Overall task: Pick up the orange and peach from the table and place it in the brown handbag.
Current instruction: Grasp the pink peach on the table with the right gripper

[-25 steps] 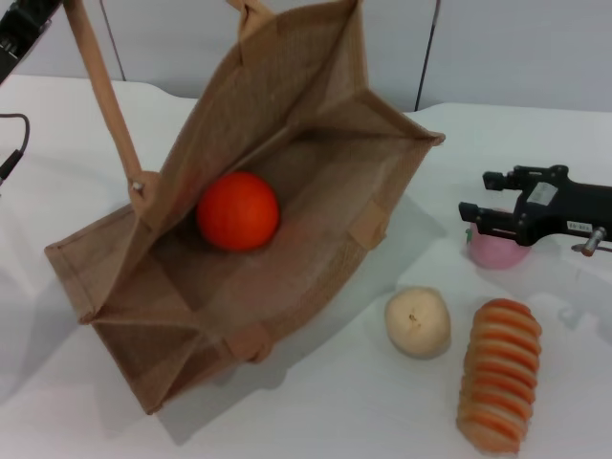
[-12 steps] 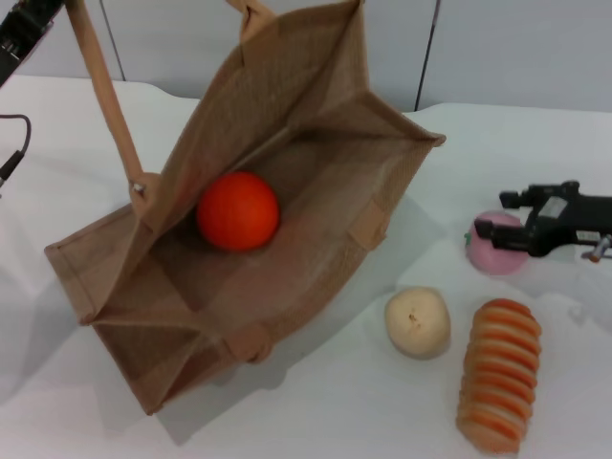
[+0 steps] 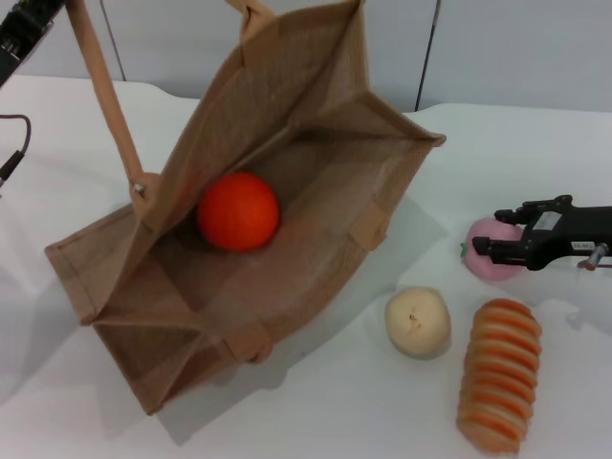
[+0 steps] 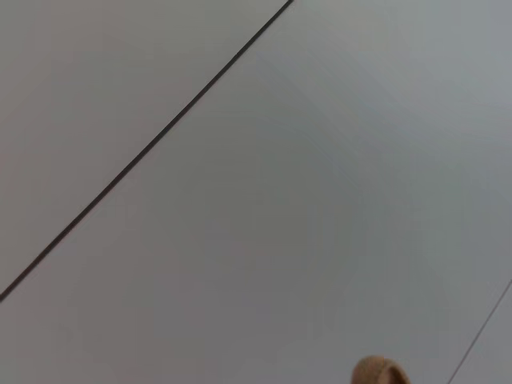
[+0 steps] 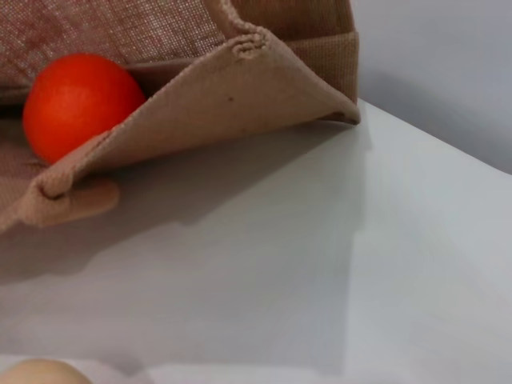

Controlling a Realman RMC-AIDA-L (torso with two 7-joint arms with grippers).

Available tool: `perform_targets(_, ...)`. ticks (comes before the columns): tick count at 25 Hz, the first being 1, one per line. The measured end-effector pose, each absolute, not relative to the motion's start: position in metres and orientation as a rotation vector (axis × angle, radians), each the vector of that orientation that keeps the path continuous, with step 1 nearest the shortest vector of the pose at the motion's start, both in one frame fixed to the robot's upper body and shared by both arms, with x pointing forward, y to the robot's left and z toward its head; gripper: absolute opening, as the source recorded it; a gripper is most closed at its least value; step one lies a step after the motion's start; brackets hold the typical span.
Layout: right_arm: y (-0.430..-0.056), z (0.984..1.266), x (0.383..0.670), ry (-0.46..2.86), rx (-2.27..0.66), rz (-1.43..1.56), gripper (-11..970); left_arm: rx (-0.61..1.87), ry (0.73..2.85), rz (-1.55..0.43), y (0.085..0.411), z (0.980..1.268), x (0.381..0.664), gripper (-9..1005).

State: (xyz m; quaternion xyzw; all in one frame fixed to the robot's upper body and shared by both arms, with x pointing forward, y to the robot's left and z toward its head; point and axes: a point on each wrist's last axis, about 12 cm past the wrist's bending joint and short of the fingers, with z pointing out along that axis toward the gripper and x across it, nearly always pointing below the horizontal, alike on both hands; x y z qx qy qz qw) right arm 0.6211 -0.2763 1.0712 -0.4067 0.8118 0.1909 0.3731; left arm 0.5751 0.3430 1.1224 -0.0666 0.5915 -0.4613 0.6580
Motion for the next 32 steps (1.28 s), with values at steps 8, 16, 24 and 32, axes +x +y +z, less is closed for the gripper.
perform_targets(8, -0.274, 1.071, 0.620, 2.067, -1.055, 0.486, 539, -0.152, 1.341, -1.041, 0.344, 1.122, 0.575, 142)
perform_targets(16, -0.273, 1.072, 0.620, 2.046, -1.061, 0.479, 468, -0.150, 1.344, -1.042, 0.344, 1.122, 0.576, 146)
perform_targets(24, -0.270, 1.072, 0.618, 2.032, -1.049, 0.509, 404, -0.156, 1.354, -1.035, 0.343, 1.121, 0.576, 149)
perform_targets(32, -0.281, 1.083, 0.614, 1.964, -0.984, 0.531, 340, -0.158, 1.356, -1.033, 0.344, 1.120, 0.576, 153)
